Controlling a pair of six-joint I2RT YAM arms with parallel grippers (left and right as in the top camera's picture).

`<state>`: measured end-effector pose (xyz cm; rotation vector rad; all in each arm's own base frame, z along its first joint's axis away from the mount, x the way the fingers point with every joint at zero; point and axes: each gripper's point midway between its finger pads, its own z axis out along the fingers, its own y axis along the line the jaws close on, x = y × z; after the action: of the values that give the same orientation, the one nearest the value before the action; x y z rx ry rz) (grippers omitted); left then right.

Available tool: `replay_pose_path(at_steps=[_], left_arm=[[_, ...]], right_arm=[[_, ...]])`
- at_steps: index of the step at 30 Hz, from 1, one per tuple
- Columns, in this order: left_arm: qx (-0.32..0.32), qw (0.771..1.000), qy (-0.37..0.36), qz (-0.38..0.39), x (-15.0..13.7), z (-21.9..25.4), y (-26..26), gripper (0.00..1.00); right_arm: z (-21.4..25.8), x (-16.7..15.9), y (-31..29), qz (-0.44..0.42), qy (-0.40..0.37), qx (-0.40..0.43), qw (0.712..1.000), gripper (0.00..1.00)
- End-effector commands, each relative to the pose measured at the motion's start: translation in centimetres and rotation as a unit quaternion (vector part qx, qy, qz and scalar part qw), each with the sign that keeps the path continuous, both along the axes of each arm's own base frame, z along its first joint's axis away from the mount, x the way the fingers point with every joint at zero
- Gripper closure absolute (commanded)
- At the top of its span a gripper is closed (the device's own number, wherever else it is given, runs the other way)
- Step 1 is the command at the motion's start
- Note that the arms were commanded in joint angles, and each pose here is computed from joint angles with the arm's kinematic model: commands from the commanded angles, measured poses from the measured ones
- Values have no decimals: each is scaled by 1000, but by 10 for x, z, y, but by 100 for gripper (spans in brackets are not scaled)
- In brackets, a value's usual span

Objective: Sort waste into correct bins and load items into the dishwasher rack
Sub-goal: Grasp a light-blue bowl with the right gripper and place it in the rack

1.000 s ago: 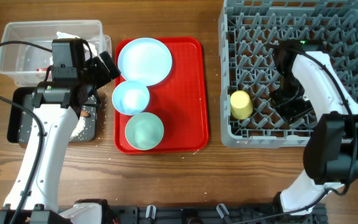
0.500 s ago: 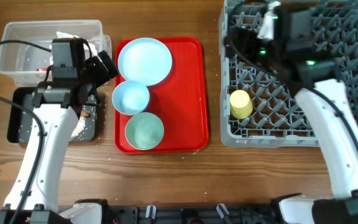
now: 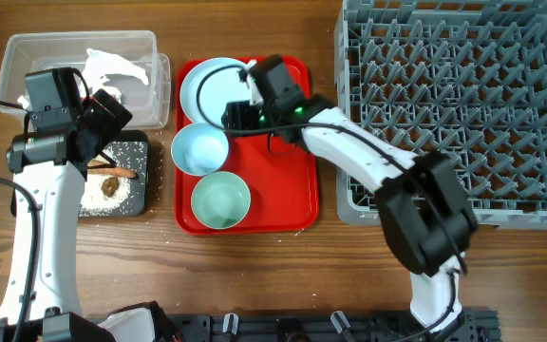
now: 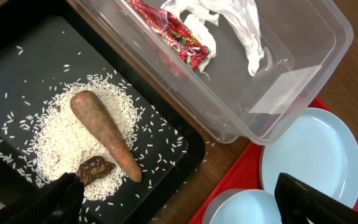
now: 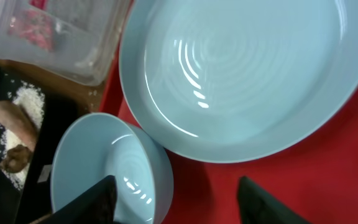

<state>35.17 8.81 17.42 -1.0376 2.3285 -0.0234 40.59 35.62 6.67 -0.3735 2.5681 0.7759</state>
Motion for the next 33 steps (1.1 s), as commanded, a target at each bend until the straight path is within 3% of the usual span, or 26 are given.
replay_pose_path(at_steps=[1, 6, 7, 11, 15, 19, 21, 22, 23, 25, 26, 29, 33], left_arm=[[5, 1000, -13, 13, 1, 10, 5, 0], [5, 1000, -13, 13, 1, 10, 5, 0], [5, 1000, -13, 13, 1, 10, 5, 0], [5, 1000, -13, 13, 1, 10, 5, 0], [5, 1000, -13, 13, 1, 10, 5, 0], [5, 1000, -13, 13, 1, 10, 5, 0], [5, 1000, -13, 13, 1, 10, 5, 0], [5, 1000, -13, 13, 1, 10, 5, 0], [5, 1000, -13, 13, 1, 10, 5, 0], [5, 1000, -13, 13, 1, 10, 5, 0], [5, 1000, -13, 13, 1, 10, 5, 0], [5, 1000, -13, 13, 1, 10, 5, 0], [5, 1000, -13, 13, 1, 10, 5, 0]], right_arm=[[-35, -11, 8, 18, 24, -18, 999, 60], [-47, -15, 5, 12, 44, -25, 999, 75], [-49, -17, 4, 9, 51, -29, 998, 96], [-45, -12, -10, -22, 68, -28, 997, 96], [41, 32, -49, -75, 8, 15, 997, 96], [161, 52, -117, -149, -128, 14, 980, 96], [196, 53, -170, -237, -180, -44, 954, 96], [211, 53, -221, -327, -218, -124, 911, 96], [215, 53, -243, -365, -234, -165, 886, 96], [232, 49, -304, -453, -286, -320, 782, 96], [236, 56, -317, -457, -305, -377, 746, 96], [222, 107, -327, -395, -337, -477, 709, 96], [188, 159, -348, -294, -348, -624, 636, 96]])
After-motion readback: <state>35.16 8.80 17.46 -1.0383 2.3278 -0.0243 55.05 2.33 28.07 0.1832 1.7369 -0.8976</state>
